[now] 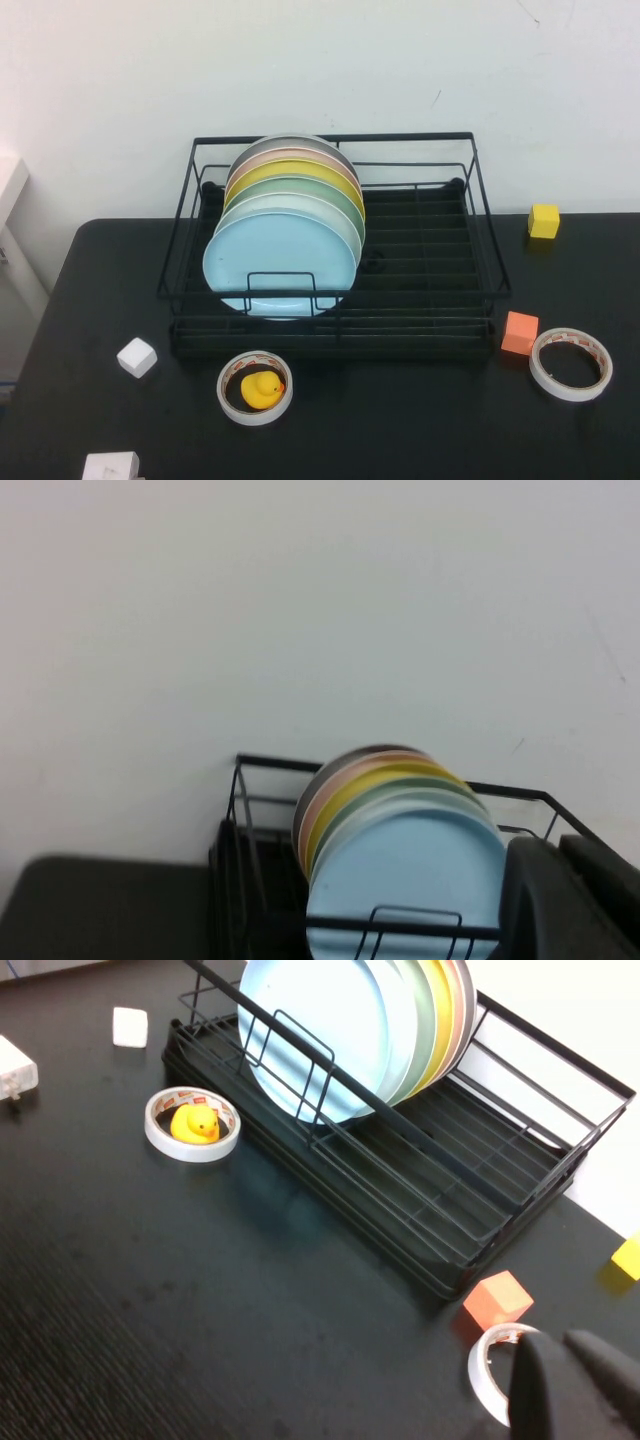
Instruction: Place plate on rack
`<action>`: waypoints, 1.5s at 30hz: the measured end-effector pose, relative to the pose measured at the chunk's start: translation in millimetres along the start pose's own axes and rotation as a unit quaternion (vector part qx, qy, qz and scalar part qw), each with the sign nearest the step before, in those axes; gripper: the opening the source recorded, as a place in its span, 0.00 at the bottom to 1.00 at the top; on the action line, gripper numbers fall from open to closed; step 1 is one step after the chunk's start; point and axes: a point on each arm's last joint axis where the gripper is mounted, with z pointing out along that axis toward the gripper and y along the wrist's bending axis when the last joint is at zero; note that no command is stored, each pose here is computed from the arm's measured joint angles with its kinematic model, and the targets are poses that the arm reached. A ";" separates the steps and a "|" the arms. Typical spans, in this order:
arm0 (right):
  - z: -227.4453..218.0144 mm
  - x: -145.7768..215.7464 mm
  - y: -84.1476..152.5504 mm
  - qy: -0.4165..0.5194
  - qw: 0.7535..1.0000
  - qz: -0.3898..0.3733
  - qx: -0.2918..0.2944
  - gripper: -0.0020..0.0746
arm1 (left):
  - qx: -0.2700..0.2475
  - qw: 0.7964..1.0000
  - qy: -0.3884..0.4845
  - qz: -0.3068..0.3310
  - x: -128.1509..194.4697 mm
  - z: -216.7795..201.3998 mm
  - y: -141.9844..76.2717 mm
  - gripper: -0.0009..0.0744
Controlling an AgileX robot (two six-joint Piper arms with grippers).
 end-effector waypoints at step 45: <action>0.0 -0.2 0.4 -0.001 1.000 0.002 -0.002 0.03 | -0.081 0.982 0.169 0.024 58.7 -2.1 20.7 0.01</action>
